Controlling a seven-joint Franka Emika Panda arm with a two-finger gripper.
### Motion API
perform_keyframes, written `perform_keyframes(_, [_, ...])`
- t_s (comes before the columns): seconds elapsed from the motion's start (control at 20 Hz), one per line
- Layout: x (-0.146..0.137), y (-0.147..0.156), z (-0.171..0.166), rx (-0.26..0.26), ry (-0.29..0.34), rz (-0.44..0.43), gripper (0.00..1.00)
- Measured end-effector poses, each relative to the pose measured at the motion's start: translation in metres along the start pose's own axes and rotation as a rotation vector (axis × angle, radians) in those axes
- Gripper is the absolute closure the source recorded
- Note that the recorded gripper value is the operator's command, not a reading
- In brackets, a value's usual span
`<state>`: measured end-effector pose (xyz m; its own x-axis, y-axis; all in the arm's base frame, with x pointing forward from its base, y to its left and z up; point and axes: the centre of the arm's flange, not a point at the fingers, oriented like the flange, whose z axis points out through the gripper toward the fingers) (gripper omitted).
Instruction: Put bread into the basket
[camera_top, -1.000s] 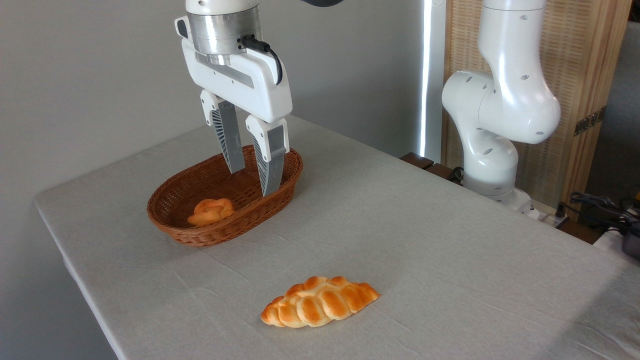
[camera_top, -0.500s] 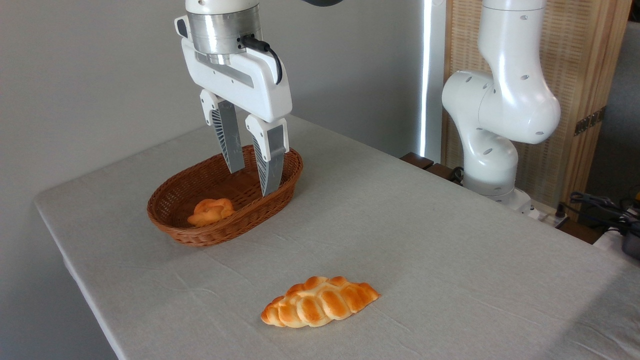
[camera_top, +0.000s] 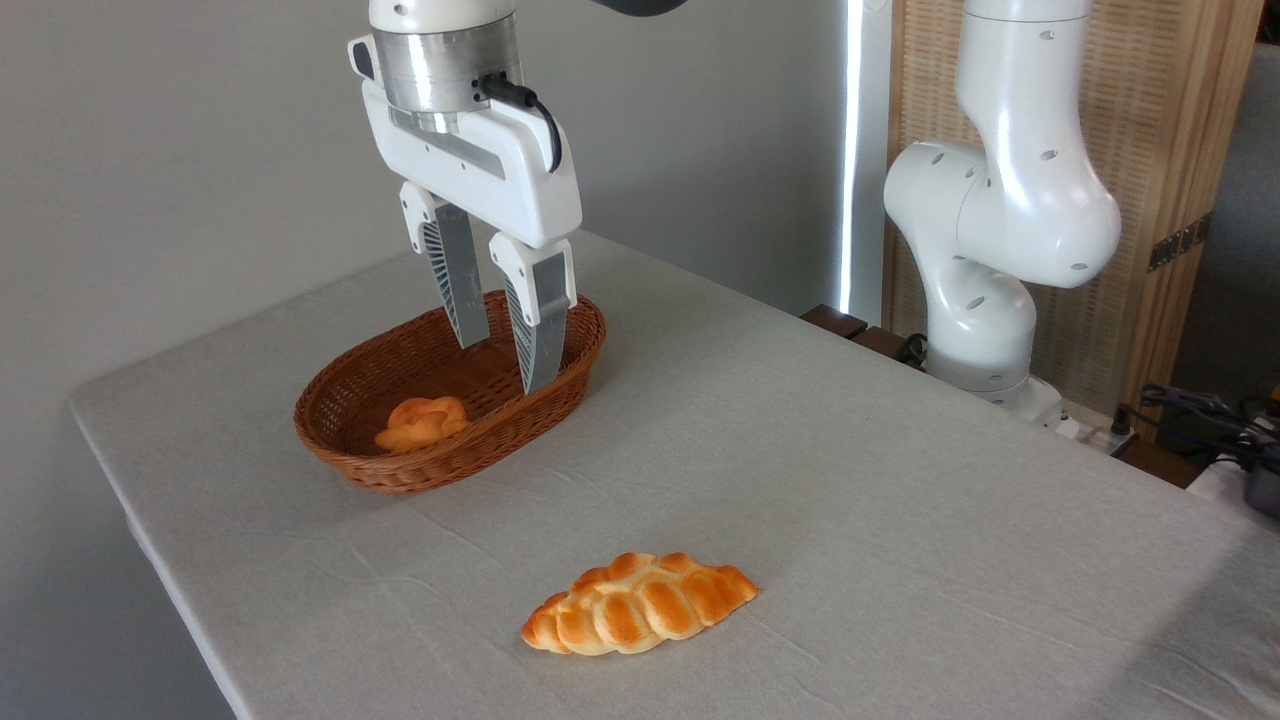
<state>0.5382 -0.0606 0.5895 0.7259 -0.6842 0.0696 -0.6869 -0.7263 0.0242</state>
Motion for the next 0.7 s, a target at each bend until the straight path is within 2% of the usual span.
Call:
perform_keyframes(0.15, [0.005, -0.005, 0.024, -0.026, -0.034, 0.0, 0.0])
perform_keyframes(0.3, [0.007, -0.019, 0.063, -0.047, -0.064, 0.02, 0.0])
perform_keyframes(0.5, [-0.026, -0.066, 0.092, -0.029, -0.05, 0.043, 0.0])
perform_keyframes(0.6, [-0.045, -0.085, 0.105, -0.036, -0.056, 0.113, 0.0])
perform_keyframes(0.7, [-0.057, -0.098, 0.123, -0.043, -0.088, 0.186, 0.0])
